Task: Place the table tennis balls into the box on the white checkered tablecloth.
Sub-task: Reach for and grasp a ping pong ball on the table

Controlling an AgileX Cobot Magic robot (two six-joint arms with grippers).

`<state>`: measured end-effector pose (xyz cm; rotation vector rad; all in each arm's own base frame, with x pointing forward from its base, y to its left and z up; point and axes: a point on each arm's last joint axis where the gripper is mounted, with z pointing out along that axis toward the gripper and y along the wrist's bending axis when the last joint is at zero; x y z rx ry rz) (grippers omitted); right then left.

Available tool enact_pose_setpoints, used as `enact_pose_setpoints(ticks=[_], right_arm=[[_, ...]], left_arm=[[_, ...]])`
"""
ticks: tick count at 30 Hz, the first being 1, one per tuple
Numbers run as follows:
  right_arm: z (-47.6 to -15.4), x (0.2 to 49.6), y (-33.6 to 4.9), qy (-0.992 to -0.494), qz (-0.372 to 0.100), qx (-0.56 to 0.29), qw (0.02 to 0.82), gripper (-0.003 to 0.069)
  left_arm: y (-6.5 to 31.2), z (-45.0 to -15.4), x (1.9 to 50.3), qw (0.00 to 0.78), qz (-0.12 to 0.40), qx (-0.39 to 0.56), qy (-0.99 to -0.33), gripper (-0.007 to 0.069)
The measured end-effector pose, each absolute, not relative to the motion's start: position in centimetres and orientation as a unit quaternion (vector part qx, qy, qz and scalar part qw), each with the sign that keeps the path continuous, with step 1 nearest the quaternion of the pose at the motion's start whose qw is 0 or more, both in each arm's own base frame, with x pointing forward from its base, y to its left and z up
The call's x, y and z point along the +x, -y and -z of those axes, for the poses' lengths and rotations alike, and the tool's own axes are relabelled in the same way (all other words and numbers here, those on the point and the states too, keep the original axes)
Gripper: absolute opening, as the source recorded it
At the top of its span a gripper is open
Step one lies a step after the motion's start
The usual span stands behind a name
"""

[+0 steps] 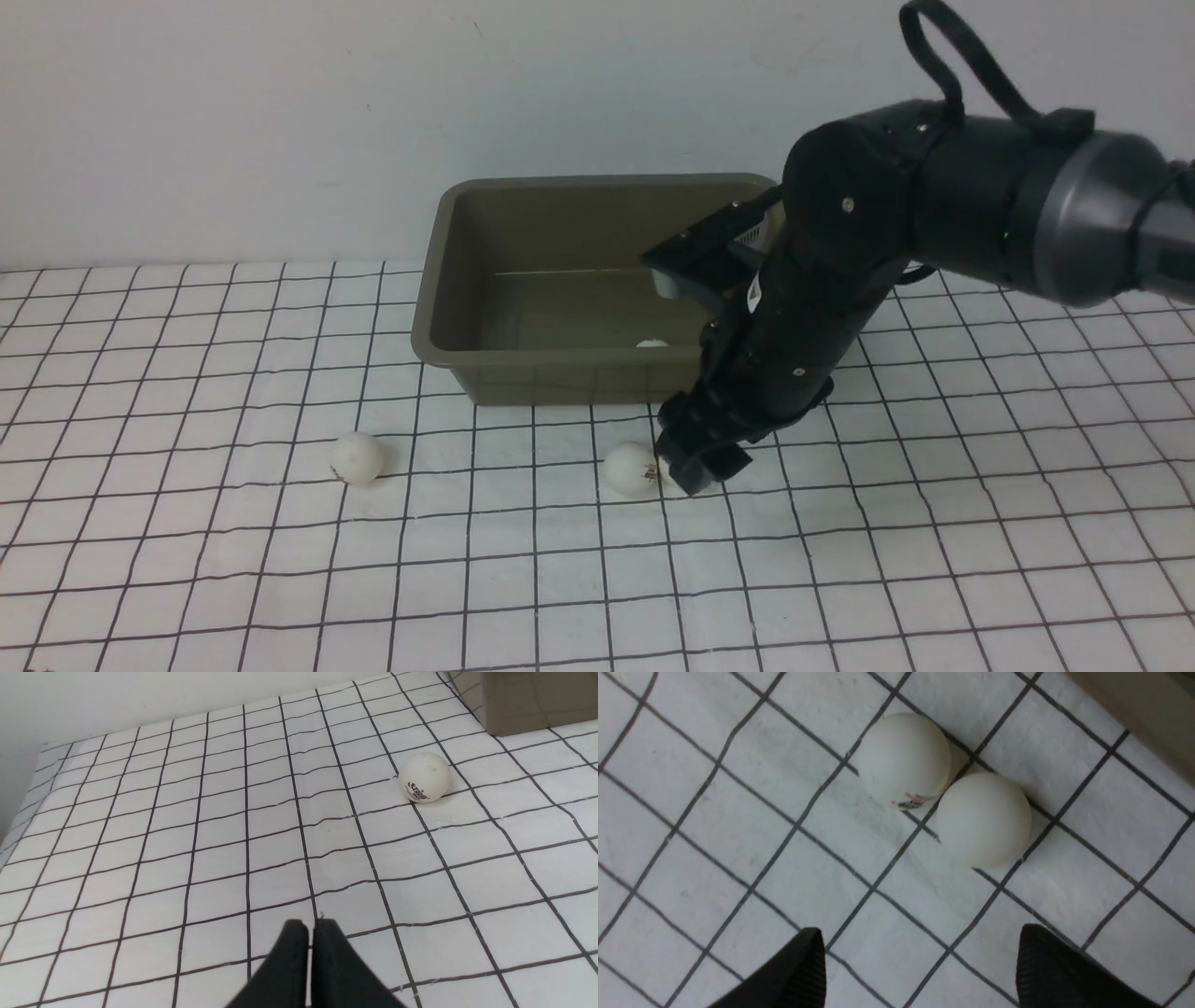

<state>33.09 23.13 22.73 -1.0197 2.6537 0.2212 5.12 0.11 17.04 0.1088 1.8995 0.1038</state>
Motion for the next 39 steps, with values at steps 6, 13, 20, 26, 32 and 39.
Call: enact_pose_setpoints(ticks=[6,13,20,26,32,39], right_arm=[[-20.6,33.9,-23.5,-0.917,-0.064,-0.368,0.144,0.0494],[-19.8,34.7,-23.7,-0.911,-0.05,-0.374,0.166,0.0494],[-19.9,35.0,-23.8,-0.908,-0.049,-0.373,0.183,0.0494],[-20.0,35.3,-23.9,-0.907,-0.053,-0.366,0.203,0.0494],[-19.2,35.5,-24.0,-0.911,-0.047,-0.358,0.198,0.0494],[-17.1,35.8,-24.1,-0.918,-0.042,-0.355,0.175,0.0494]], left_arm=[[-0.1,-17.0,5.1,0.579,-0.044,0.047,-0.812,-0.0004],[-0.1,-17.0,5.1,0.579,-0.044,0.047,-0.812,-0.0004],[-0.1,-17.0,5.1,0.579,-0.044,0.047,-0.812,-0.0004],[-0.1,-17.0,5.1,0.579,-0.044,0.047,-0.812,-0.0004],[-0.1,-17.0,5.1,0.579,-0.044,0.047,-0.812,-0.0004],[-0.1,-17.0,5.1,0.579,-0.044,0.047,-0.812,-0.0004]])
